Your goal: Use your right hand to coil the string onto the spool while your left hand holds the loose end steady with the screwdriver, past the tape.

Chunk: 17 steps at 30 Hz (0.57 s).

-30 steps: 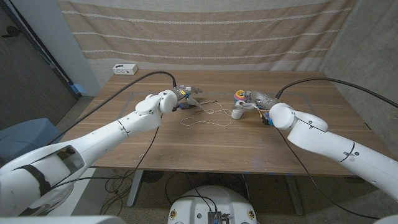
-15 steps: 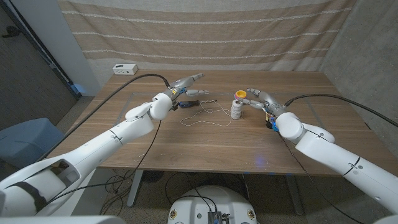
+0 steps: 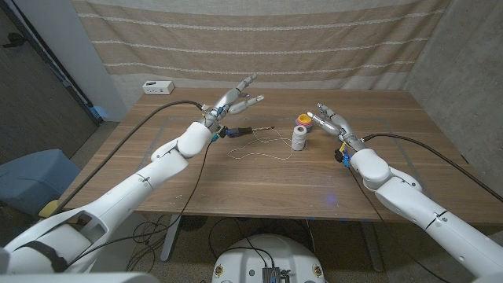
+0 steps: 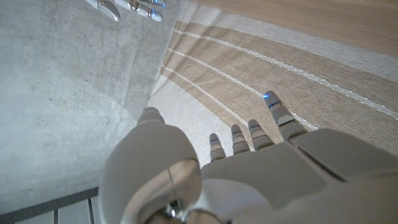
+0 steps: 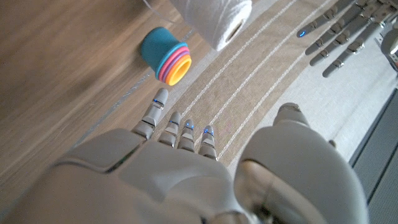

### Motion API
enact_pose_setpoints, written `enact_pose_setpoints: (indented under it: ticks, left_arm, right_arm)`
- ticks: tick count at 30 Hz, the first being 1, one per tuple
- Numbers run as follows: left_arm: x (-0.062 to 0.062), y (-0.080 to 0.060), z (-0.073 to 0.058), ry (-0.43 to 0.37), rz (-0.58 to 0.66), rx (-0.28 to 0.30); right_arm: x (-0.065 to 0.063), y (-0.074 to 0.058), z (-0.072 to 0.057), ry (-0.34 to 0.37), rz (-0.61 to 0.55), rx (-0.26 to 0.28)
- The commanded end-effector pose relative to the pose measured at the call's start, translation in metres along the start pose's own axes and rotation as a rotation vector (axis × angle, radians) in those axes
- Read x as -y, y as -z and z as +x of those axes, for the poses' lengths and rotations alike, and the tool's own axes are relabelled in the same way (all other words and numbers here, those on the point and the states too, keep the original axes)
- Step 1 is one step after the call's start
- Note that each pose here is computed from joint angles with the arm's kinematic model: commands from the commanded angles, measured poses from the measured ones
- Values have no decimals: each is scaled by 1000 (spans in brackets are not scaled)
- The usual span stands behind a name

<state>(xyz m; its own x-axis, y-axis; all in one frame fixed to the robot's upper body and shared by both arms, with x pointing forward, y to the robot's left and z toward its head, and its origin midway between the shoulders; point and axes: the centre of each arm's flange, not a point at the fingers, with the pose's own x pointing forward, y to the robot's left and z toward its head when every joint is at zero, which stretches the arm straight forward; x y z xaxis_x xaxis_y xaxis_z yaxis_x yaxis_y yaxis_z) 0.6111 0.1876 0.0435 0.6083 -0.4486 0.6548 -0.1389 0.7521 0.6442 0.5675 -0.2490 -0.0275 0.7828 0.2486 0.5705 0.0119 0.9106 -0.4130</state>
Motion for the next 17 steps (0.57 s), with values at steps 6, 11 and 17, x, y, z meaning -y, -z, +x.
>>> enact_pose_setpoints:
  ticks: [6, 11, 17]
  left_arm:
    - [-20, 3, -28, -125, -342, 166]
    - [-23, 12, -44, -136, -363, 128]
    - [-11, 52, -60, -152, -459, -3]
  right_arm:
    - [42, -21, -7, 104, 371, 371]
    - [31, -28, -21, 185, 396, 406]
    - [-5, -38, -14, 124, 554, 478]
